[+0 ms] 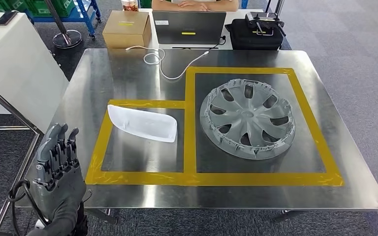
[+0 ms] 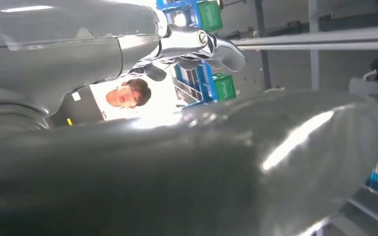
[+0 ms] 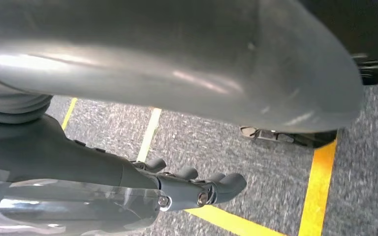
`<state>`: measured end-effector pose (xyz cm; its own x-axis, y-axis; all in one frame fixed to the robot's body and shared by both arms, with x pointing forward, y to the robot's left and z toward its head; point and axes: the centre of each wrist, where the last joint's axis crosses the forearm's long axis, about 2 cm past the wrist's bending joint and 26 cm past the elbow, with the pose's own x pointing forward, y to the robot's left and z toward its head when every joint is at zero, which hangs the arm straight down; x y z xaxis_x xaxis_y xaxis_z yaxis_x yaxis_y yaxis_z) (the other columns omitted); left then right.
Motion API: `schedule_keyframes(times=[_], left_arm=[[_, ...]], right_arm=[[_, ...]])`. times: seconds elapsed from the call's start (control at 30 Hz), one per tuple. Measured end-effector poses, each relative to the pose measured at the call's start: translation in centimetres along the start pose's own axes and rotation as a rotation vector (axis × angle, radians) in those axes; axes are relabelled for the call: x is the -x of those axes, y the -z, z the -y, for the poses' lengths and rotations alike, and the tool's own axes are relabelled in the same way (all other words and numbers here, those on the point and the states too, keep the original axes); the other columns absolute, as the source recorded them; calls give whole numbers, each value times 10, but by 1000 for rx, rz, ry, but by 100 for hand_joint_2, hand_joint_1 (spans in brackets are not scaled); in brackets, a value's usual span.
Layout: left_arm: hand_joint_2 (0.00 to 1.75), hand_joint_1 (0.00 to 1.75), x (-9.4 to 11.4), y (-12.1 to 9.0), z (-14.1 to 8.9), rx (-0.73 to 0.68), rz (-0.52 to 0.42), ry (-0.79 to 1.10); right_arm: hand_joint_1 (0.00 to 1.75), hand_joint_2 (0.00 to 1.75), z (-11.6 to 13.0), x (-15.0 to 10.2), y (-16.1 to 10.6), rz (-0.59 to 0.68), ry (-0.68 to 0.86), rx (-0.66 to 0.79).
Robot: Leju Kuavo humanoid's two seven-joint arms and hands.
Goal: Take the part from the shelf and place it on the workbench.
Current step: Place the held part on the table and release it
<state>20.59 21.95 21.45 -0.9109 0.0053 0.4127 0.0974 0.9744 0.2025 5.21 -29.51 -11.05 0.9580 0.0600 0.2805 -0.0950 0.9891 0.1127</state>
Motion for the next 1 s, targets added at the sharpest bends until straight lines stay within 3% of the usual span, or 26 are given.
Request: schedule_keyframes(times=[1.0], left_arm=[[0, 0, 11, 7, 1, 16, -2, 11]], right_arm=[[0, 0, -5, -1, 1, 12, 26, -4]])
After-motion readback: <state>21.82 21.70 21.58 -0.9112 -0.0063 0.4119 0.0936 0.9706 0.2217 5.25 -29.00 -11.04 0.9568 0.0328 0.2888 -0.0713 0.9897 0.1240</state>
